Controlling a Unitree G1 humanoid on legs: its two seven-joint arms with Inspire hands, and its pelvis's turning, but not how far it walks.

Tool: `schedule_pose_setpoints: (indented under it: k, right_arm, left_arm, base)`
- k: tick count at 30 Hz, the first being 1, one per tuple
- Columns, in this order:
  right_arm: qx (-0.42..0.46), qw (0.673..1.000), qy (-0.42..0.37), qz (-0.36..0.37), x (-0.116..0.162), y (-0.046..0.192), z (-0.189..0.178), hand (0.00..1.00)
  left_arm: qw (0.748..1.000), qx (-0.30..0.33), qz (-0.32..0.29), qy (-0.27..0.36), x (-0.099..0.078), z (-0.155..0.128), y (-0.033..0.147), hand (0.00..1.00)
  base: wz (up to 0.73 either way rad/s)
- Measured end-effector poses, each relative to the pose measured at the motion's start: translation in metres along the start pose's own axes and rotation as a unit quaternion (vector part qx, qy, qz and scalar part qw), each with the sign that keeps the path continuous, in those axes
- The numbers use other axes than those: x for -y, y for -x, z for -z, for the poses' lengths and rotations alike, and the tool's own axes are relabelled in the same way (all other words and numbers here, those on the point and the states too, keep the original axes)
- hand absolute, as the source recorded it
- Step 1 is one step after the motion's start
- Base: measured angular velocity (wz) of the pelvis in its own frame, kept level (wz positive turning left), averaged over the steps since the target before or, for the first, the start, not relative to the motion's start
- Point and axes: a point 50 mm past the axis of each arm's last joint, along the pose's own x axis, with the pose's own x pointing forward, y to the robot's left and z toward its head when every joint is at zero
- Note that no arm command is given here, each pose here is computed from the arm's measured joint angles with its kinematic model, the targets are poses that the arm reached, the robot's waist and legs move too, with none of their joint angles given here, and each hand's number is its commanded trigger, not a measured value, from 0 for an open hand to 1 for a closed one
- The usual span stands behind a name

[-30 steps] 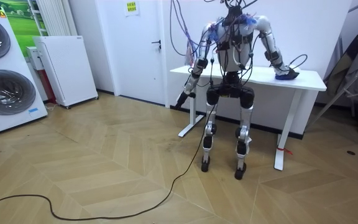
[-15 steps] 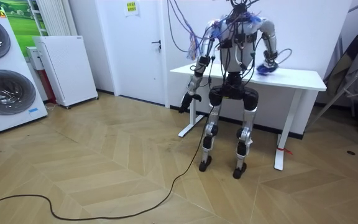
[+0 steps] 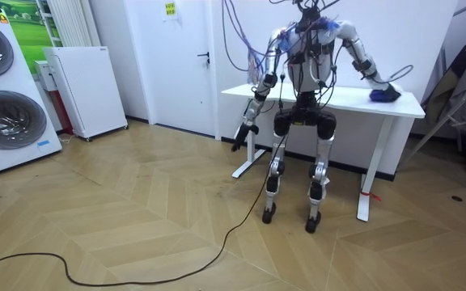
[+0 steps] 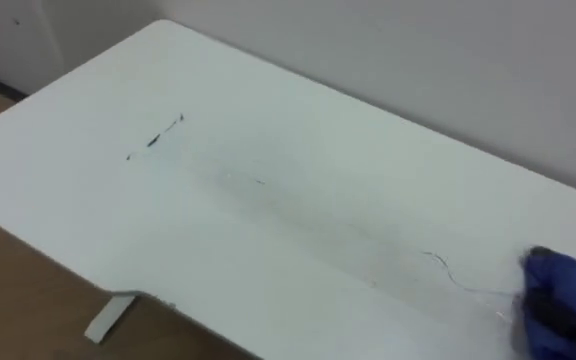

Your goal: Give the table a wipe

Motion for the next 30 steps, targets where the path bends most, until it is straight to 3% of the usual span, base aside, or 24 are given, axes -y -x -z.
schedule_pose_setpoints:
  k: [5,8,11,13,16,18,20,24,30]
  right_arm:
    - [0.009,1.0,0.009,0.021,0.006,0.0,-0.003,1.0]
    - [0.025,0.999,0.024,0.022,-0.009,0.001,-0.022,1.0]
    - [0.109,0.994,0.029,-0.006,-0.036,0.008,-0.083,1.0]
    - [0.213,0.975,0.038,-0.05,-0.059,0.027,-0.142,1.0]
    - [0.319,0.943,0.062,-0.07,-0.066,0.049,-0.202,1.0]
    - [0.359,0.929,0.055,-0.074,-0.068,0.06,-0.22,1.0]
    - [0.356,0.929,0.067,-0.078,-0.071,0.059,-0.214,1.0]
    - [0.309,0.943,0.109,-0.063,-0.069,0.04,-0.159,1.0]
    - [0.199,0.975,0.084,-0.048,-0.052,0.022,-0.078,1.0]
  left_arm:
    - [1.0,0.024,0.01,-0.005,0.005,-0.016,-0.003,0.0]
    - [0.999,0.029,0.026,-0.029,0.014,-0.019,-0.002,0.0]
    - [0.998,0.033,0.038,-0.041,0.02,-0.02,-0.001,0.0]
    - [0.997,0.044,0.046,-0.042,0.019,-0.029,-0.002,0.0]
    - [0.996,0.064,0.043,-0.041,0.017,-0.044,-0.003,0.0]
    - [0.997,0.062,0.039,-0.039,0.015,-0.044,-0.002,0.0]
    - [0.997,0.059,0.04,-0.037,0.016,-0.041,-0.002,0.0]
    - [0.997,0.048,0.043,-0.039,0.017,-0.032,-0.001,0.0]
    - [0.998,0.037,0.04,-0.032,0.009,-0.027,-0.006,0.0]
  base:
    - [-0.39]
    - [-0.4]
    - [-0.49]
    - [0.12]
    - [0.28]
    - [0.45]
    - [0.68]
    - [0.5]
    - [0.14]
